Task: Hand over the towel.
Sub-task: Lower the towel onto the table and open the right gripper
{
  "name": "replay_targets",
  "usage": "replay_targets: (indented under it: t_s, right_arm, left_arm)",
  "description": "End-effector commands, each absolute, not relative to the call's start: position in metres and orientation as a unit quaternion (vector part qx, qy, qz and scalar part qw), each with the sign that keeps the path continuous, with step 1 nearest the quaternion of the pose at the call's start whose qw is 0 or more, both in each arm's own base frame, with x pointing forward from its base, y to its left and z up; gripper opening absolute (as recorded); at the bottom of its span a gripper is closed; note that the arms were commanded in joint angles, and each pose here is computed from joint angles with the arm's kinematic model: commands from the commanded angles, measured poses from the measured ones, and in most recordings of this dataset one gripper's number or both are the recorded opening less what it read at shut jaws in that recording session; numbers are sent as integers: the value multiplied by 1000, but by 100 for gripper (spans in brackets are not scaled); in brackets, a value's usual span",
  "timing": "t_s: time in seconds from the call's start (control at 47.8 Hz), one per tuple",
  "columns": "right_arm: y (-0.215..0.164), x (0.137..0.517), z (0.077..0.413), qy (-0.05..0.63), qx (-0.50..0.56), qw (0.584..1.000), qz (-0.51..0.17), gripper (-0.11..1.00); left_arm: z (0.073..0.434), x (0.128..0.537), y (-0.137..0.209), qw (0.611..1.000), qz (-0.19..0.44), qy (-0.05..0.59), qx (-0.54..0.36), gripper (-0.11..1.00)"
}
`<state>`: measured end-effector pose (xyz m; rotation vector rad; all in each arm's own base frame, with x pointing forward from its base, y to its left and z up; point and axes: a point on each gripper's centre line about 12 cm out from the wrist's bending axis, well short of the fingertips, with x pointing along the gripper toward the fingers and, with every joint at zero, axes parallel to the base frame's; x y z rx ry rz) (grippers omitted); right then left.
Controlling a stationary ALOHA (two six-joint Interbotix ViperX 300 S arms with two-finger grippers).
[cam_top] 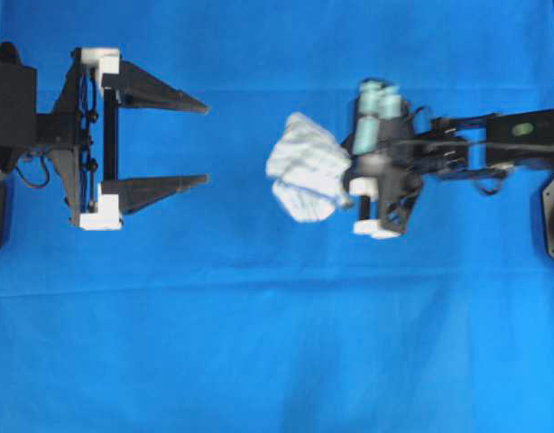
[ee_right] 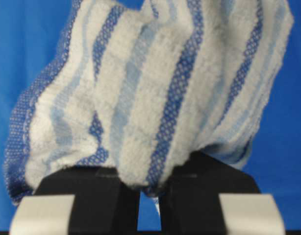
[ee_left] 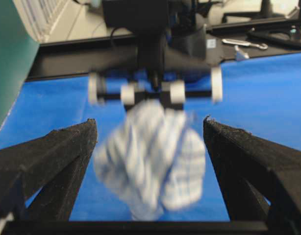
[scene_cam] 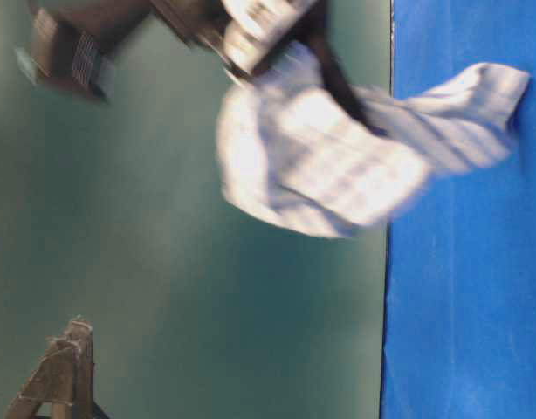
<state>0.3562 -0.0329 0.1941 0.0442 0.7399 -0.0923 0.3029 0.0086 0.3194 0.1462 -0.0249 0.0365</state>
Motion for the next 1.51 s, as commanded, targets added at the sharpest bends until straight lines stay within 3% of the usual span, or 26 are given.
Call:
replay_targets:
  t_s: [0.0,0.293,0.712,0.879,0.963,1.172,1.486]
  right_arm:
    - [-38,371,189,383,23,922,-49,11]
    - [-42,396,138,438,27,897,-50,11]
    - [-44,401,126,442,34,895,-55,13]
    - [-44,401,126,439,35,896,-55,59]
    - [-44,401,128,437,36,897,-56,72]
    - [-44,397,155,412,35,909,-56,72]
    - [-41,364,245,312,13,948,-55,72]
  left_arm:
    - [328,303,9,997,20,-28,71,92]
    - [327,303,9,997,20,-26,71,92]
    - [327,303,9,997,20,-25,71,92]
    - [327,303,9,997,20,-25,71,92]
    - [326,303,8,997,18,-25,71,92]
    - [326,303,7,997,17,-25,71,92]
    - [326,303,7,997,17,-25,71,92]
